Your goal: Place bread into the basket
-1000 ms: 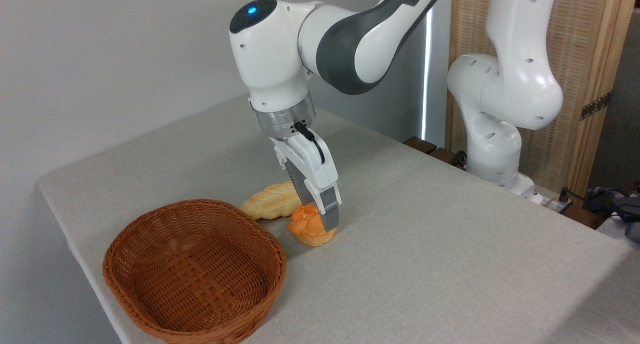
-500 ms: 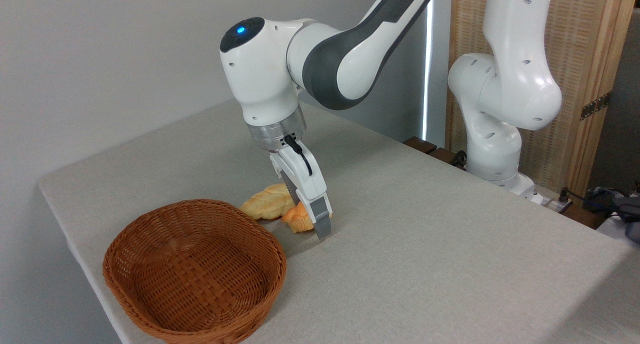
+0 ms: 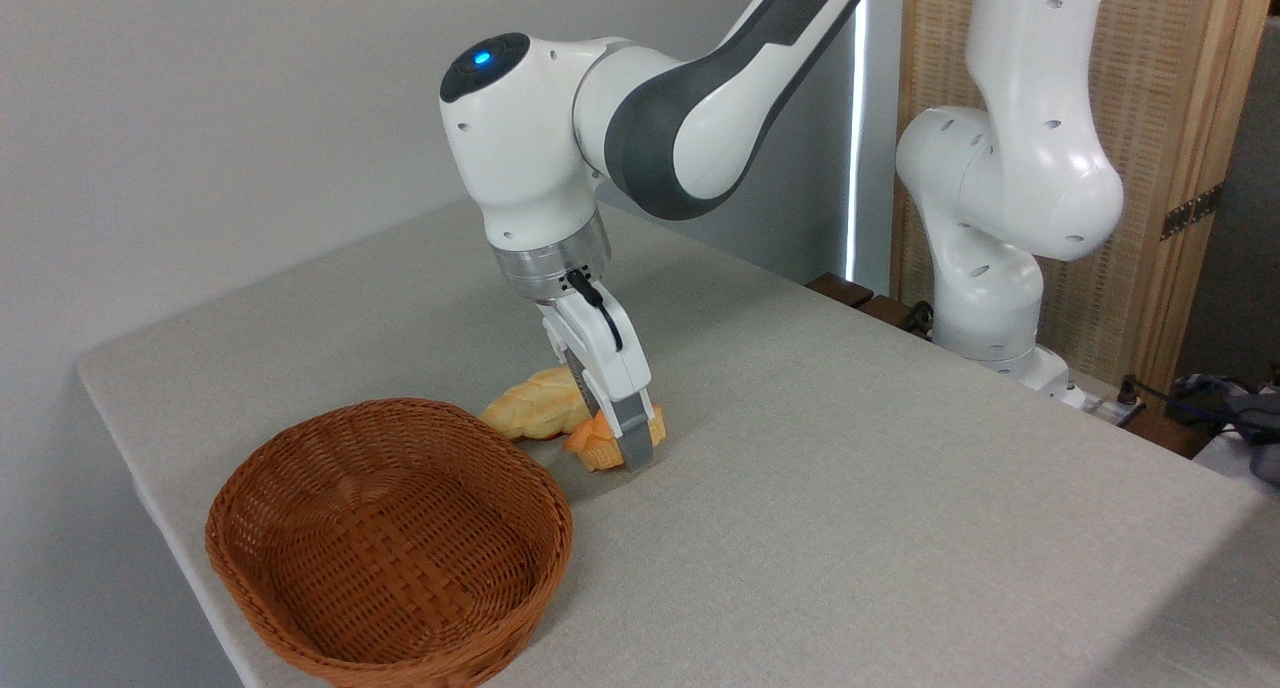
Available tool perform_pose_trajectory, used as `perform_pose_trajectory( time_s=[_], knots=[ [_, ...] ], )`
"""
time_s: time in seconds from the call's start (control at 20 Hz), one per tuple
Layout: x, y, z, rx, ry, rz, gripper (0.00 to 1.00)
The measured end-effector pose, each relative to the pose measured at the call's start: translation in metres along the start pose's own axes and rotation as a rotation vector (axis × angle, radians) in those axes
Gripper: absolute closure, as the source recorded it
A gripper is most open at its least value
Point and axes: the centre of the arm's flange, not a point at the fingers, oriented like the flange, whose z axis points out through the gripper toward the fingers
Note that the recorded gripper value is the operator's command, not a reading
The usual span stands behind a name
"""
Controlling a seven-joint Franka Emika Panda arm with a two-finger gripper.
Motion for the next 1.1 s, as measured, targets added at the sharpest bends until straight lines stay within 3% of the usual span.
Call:
perform_pose_trajectory(
  time_s=[0.4,0.7,0.9,1.1],
  knots=[
    [-0.002,-0.001,-0.005,0.005,0.007,-0.005,0.50],
    [-0.003,-0.003,-0.048,0.019,0.024,-0.009,0.50],
    [0.006,-0.007,-0.087,0.047,0.121,-0.022,0.50],
    [0.012,-0.023,-0.118,0.169,0.238,-0.040,0.50]
  ],
)
